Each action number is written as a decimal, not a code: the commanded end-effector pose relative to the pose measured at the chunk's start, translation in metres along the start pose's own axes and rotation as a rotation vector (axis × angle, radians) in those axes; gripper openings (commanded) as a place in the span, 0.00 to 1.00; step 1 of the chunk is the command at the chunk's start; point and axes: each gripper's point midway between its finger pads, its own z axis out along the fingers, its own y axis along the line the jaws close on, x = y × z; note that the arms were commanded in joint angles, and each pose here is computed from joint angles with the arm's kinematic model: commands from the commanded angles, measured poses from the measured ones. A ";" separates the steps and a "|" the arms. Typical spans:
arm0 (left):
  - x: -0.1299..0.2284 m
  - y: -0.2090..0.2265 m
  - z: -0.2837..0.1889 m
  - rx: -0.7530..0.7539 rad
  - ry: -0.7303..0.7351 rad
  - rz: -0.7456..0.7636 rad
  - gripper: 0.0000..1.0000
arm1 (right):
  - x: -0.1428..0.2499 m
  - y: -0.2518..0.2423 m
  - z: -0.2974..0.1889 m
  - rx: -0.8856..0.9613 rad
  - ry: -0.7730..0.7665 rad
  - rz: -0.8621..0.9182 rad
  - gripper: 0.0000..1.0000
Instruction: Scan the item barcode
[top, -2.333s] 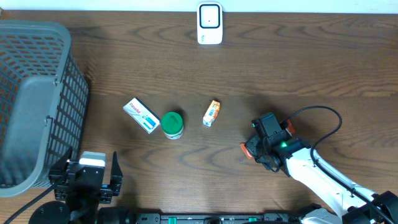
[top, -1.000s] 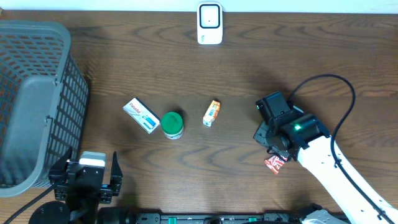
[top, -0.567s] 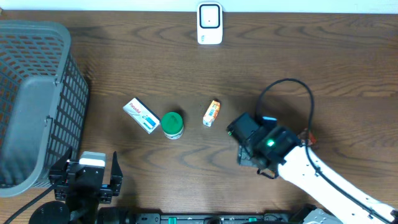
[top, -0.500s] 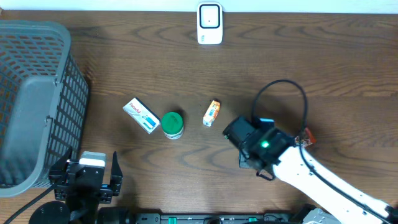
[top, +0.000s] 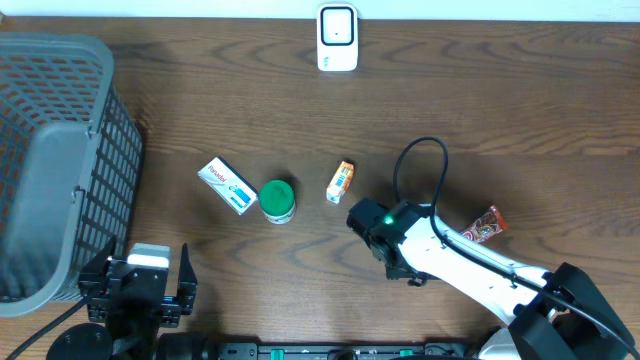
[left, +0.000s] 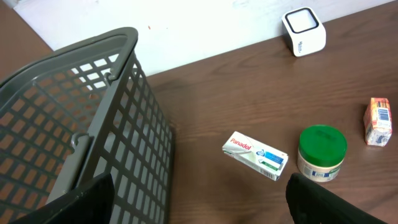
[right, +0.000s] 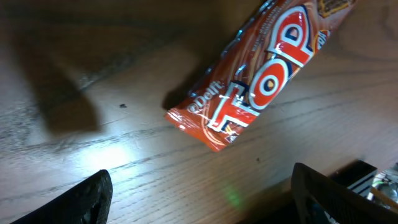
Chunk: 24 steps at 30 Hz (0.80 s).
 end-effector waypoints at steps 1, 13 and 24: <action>0.000 0.000 0.001 0.002 0.004 -0.012 0.86 | -0.006 -0.008 -0.001 0.023 -0.004 0.037 0.87; 0.000 0.000 0.001 0.003 0.004 -0.012 0.86 | -0.004 0.019 -0.002 -0.262 0.234 0.307 0.99; 0.000 0.000 0.001 0.002 0.004 -0.012 0.86 | -0.030 -0.036 -0.025 -0.402 0.101 0.556 0.99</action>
